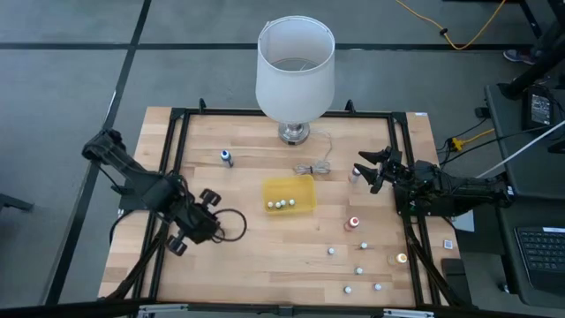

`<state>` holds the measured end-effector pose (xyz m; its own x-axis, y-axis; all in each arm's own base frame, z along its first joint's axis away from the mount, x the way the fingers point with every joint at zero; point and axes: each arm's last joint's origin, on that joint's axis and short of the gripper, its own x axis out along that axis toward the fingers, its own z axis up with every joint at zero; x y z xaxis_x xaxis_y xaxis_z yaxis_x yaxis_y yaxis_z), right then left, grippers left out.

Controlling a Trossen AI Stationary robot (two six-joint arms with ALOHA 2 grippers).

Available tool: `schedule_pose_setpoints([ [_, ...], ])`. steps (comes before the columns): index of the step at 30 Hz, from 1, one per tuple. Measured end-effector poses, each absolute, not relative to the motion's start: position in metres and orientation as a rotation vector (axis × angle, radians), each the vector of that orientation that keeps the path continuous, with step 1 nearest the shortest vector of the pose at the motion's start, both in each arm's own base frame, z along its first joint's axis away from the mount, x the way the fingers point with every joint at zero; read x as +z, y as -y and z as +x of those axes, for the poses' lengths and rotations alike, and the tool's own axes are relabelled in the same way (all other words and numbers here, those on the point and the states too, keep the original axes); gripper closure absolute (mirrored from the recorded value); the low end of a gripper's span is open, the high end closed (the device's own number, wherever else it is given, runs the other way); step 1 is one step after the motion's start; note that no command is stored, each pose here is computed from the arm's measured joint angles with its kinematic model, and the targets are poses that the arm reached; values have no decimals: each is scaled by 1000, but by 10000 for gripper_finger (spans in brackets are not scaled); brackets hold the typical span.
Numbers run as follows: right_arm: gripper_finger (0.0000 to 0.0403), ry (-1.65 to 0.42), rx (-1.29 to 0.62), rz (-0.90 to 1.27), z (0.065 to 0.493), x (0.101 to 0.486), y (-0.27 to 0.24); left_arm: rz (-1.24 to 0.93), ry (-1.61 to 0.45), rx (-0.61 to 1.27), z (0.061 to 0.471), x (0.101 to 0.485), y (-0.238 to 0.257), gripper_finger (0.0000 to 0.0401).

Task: Pick & Place food coloring
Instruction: Put the left small red food coloring bottle into the yellow bin

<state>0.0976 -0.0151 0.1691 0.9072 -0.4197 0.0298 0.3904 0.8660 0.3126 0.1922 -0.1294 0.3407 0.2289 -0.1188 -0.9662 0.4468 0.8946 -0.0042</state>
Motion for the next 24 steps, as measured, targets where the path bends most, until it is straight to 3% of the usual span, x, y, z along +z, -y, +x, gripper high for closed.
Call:
schedule_pose_setpoints([
  [11, 120, 98, -425, 307, 98, 169, 15, 168, -1245, -173, 237, 384, 91, 338],
  [24, 120, 98, -425, 307, 98, 169, 15, 74, -1277, 2, 348, 370, 42, 338],
])
